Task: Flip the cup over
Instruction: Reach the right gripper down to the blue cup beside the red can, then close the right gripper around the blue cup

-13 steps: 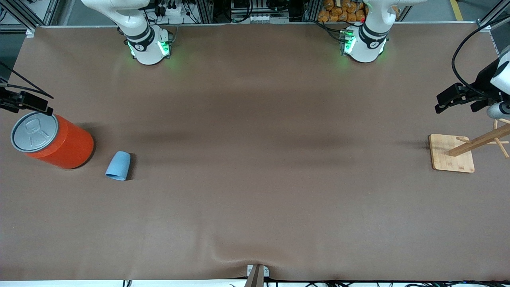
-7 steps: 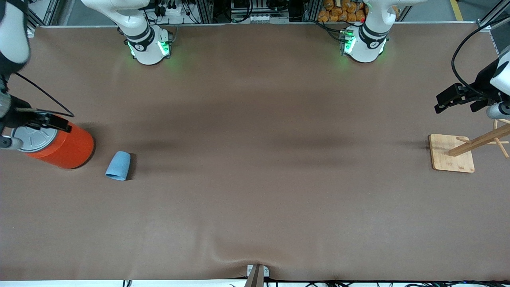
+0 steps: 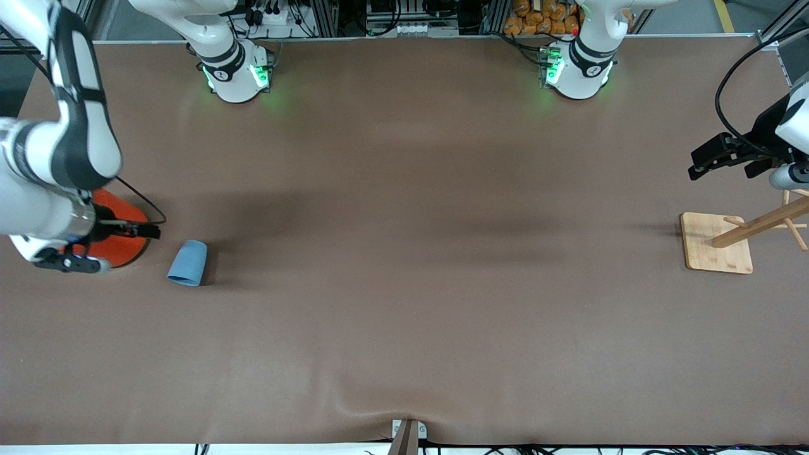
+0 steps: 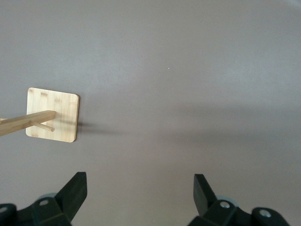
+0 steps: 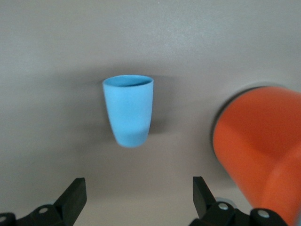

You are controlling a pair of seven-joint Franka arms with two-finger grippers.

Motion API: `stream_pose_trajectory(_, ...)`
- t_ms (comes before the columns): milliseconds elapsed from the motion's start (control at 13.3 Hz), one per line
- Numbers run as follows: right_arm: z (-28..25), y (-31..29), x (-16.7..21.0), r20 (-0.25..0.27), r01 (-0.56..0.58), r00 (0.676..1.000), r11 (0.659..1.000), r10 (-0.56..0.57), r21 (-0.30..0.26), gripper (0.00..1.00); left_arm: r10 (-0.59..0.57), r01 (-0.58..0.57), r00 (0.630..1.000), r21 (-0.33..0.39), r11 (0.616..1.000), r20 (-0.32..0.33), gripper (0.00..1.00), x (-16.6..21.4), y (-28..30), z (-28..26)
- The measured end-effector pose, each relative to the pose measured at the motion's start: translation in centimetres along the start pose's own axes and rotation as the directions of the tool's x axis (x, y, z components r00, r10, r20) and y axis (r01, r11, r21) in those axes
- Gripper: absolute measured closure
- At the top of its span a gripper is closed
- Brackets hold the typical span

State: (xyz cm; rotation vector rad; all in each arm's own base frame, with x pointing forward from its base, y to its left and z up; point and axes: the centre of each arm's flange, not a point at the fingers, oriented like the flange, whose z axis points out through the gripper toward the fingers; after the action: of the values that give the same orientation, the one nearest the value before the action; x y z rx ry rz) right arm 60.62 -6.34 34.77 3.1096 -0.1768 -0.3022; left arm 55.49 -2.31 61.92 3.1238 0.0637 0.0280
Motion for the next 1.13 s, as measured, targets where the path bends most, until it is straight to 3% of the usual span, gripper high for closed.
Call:
stream_pose_trajectory(300,5.4,-2.2,2.2,-0.007,0.033,0.999,0.999,-0.033,-0.012,0.00,0.001,-0.001,1.000,0.000,1.000,0.000,0.00,0.0,0.1,0.0)
stream_pose_trajectory(601,10.1,-4.5,1.7,-0.068,0.072,0.995,0.997,-0.073,-0.024,0.00,0.002,-0.002,1.000,0.000,1.000,0.002,0.00,0.0,0.1,0.0)
stream_pose_trajectory(1126,15.5,-2.2,1.6,-0.084,0.190,0.977,0.981,-0.193,-0.046,0.00,0.002,-0.002,1.000,0.000,1.000,0.005,0.00,0.1,0.1,0.2)
